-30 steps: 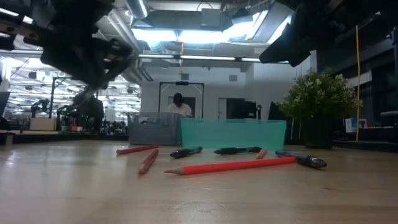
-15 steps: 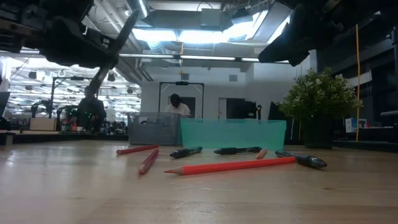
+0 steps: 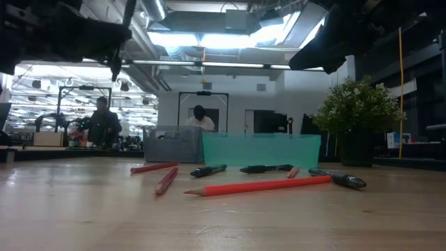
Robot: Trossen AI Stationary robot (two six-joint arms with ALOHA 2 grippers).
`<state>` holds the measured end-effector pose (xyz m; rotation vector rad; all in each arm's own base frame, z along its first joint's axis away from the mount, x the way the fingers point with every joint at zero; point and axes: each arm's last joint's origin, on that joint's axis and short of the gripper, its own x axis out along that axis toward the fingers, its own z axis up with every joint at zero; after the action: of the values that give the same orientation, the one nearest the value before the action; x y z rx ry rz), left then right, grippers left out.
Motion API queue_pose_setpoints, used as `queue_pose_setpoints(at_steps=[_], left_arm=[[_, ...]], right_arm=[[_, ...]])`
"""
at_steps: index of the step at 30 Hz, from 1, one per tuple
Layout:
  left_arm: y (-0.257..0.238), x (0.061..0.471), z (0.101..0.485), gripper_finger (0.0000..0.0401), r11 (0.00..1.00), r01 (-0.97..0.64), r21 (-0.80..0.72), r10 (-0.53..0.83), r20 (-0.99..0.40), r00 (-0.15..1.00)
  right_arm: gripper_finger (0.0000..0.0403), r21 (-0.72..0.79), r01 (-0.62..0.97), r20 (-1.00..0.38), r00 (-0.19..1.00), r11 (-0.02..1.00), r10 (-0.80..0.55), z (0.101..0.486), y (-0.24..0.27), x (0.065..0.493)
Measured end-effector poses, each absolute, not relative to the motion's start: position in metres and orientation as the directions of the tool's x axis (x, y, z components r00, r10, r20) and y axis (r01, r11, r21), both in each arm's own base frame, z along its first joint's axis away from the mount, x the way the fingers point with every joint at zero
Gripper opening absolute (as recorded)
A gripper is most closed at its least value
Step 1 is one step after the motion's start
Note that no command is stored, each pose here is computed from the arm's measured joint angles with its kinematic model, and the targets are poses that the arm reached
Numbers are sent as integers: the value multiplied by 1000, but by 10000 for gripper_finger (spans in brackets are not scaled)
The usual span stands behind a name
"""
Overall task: Sort pens & pencils
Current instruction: Put the black pen into the black bin
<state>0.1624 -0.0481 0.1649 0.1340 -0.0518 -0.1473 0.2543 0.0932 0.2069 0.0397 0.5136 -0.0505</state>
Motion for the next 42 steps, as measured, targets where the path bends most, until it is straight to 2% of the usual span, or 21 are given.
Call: queue_pose_setpoints(at_steps=[8, 17, 28, 42], left_arm=[[-46, 161, 164, 21, 987, 95, 129, -102, 50, 993], [-40, 161, 164, 21, 985, -127, 120, 122, 48, 991], [-31, 159, 164, 21, 904, -414, 108, 413, 39, 910], [-6, 161, 164, 21, 814, -570, 114, 569, 38, 821]], right_arm=[[29, 22, 60, -489, 871, 998, -41, 207, 93, 254], [29, 1, 101, -476, 875, 995, -89, 208, 92, 255], [29, 0, 102, -476, 875, 995, -89, 208, 91, 255], [29, -39, 131, -468, 873, 991, -134, 208, 88, 256]])
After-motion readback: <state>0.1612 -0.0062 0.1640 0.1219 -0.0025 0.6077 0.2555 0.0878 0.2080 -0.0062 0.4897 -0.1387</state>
